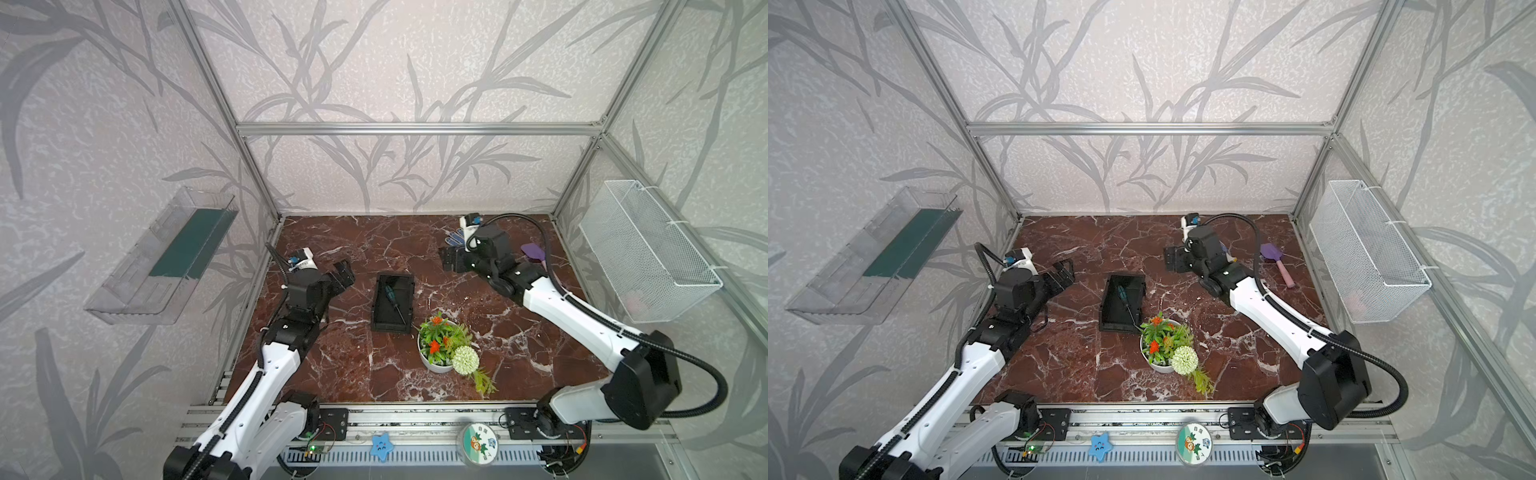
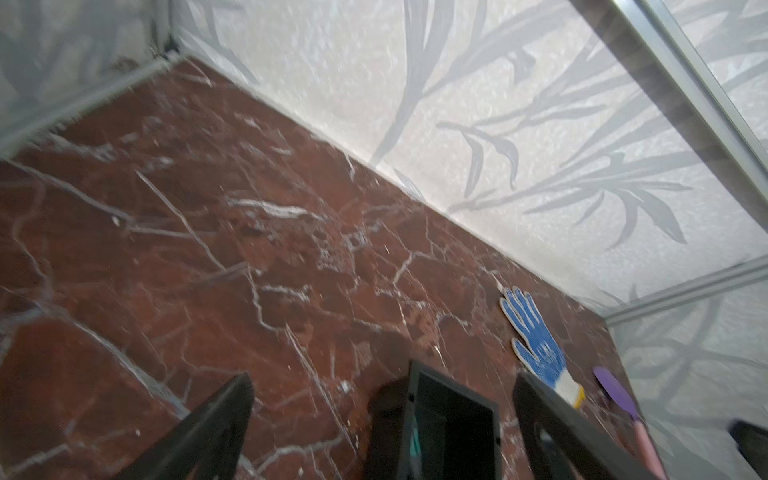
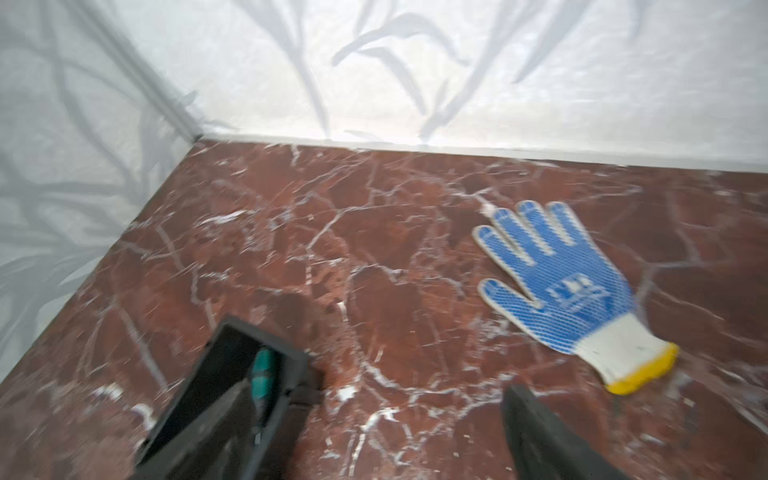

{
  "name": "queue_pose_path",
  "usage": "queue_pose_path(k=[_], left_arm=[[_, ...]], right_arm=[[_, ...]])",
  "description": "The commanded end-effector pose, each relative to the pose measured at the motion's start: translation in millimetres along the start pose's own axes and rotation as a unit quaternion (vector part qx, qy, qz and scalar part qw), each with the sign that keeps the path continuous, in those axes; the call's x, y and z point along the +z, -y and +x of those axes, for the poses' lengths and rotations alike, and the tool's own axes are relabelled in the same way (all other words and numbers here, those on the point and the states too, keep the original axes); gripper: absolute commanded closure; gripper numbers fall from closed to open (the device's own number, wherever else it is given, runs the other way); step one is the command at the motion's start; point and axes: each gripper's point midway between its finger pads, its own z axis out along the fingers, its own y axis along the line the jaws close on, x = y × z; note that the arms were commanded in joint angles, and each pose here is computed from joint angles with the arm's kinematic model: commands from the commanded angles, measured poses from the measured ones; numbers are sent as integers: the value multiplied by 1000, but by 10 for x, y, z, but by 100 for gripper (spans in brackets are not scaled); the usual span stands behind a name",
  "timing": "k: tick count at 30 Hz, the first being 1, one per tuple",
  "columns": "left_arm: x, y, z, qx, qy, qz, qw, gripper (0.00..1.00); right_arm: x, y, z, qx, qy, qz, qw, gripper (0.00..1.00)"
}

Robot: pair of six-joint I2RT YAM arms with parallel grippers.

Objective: Put the screwdriver in the bin

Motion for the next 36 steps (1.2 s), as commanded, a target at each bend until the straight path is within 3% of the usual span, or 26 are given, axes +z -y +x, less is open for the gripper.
queue_pose_path(k=[1,6,8,11,15,18,26,36], left_arm=[[29,-359,-270,26,93,-96,991,1],[-34,-859,-314,68,159,-206,963,1],[-110,-1049,-348,100,172,-263,944,1],[-245,-1342,-350,105,200,-336,914,1],[-204,-1559,-252,141,199,-372,895,1],[-44,-1674,-132,159,177,-379,894,1],[386,-1648,17,191,140,-349,907,1],[604,-1575,92,218,124,-322,913,1]], right_arm=[[-162,540,-60,24,56,91,994,0],[-312,1095,260,11,92,186,978,1],[-352,1201,381,-5,102,206,973,1],[-395,1340,499,-45,102,244,963,1],[-413,1574,612,-90,87,316,940,1],[-392,1685,703,-95,81,348,929,1],[-300,1772,865,-103,73,367,922,1],[-322,1716,865,-122,97,345,925,1]])
